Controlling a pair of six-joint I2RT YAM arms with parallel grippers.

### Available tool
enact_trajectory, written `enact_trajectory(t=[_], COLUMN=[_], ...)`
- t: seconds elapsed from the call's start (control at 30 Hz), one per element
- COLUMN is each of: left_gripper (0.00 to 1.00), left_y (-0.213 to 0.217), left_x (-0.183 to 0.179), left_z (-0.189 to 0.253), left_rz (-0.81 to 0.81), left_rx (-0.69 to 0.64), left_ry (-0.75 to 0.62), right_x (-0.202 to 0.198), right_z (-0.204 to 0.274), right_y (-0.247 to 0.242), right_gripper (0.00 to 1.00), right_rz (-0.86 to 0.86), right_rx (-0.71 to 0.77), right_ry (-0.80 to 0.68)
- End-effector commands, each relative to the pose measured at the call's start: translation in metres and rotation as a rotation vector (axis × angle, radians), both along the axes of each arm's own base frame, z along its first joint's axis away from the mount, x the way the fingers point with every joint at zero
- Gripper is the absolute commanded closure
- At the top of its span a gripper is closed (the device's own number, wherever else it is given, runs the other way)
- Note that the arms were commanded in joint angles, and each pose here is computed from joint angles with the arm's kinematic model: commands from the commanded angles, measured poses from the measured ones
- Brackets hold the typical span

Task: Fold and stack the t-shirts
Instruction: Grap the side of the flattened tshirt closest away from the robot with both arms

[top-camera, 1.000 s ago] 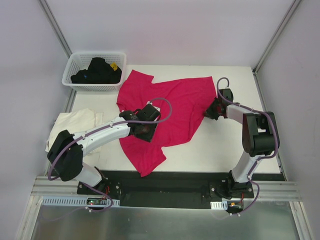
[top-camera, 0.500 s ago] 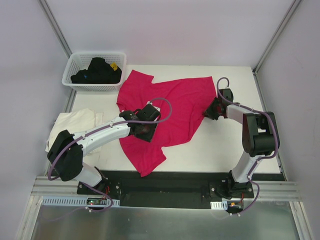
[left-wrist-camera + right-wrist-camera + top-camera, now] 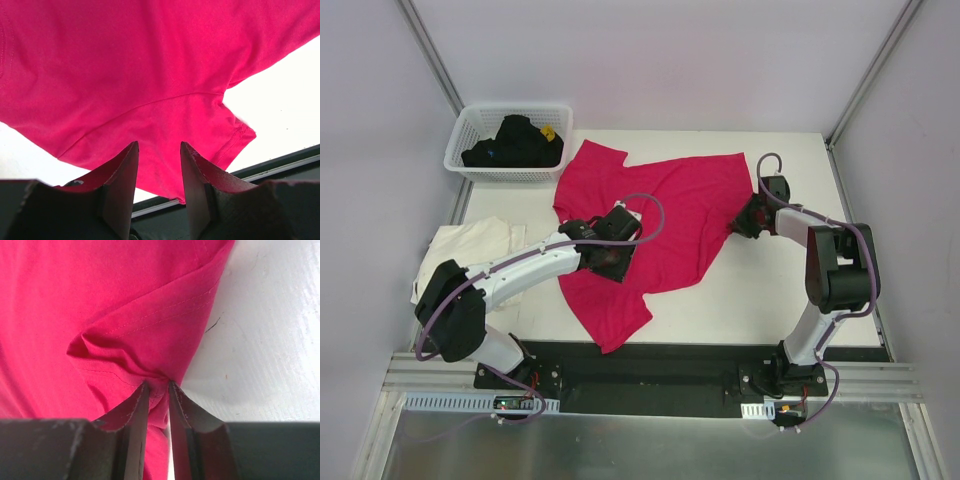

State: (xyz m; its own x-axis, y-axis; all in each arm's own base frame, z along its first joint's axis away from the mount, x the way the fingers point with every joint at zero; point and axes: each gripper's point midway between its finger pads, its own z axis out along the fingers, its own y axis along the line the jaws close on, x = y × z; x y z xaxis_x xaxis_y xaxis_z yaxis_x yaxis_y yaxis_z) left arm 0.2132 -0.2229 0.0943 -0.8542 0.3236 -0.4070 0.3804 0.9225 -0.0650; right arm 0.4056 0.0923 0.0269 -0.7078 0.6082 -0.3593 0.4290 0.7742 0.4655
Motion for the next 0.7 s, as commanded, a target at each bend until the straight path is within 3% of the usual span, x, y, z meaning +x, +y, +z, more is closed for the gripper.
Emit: enact_trajectory(t=[0.0,0.27,0.67], left_gripper=[0.62,0.62,0.62], left_y=[-0.0096,-0.0098,-0.0102], left_x=[0.0047,0.005,0.0017], left_z=[0.0103,0.009,0.0055], left_rz=[-0.025,-0.027,-0.026], left_rx=[-0.022,-0.018,-0.019], left_ry=[-0.018,-0.015,0.002], right_x=[0.0157,0.0156,0.0151], right_z=[0.0203,0.0143,0.023], right_y=[-0.0083,-0.0052,-0.0065], right_gripper=[0.75,0.76,0.99], right_rz=[-0.013,-0.006,-0.01], right_rx=[-0.018,-0.006,-0.003], right_ry=[-0.06,-0.053,-0.071])
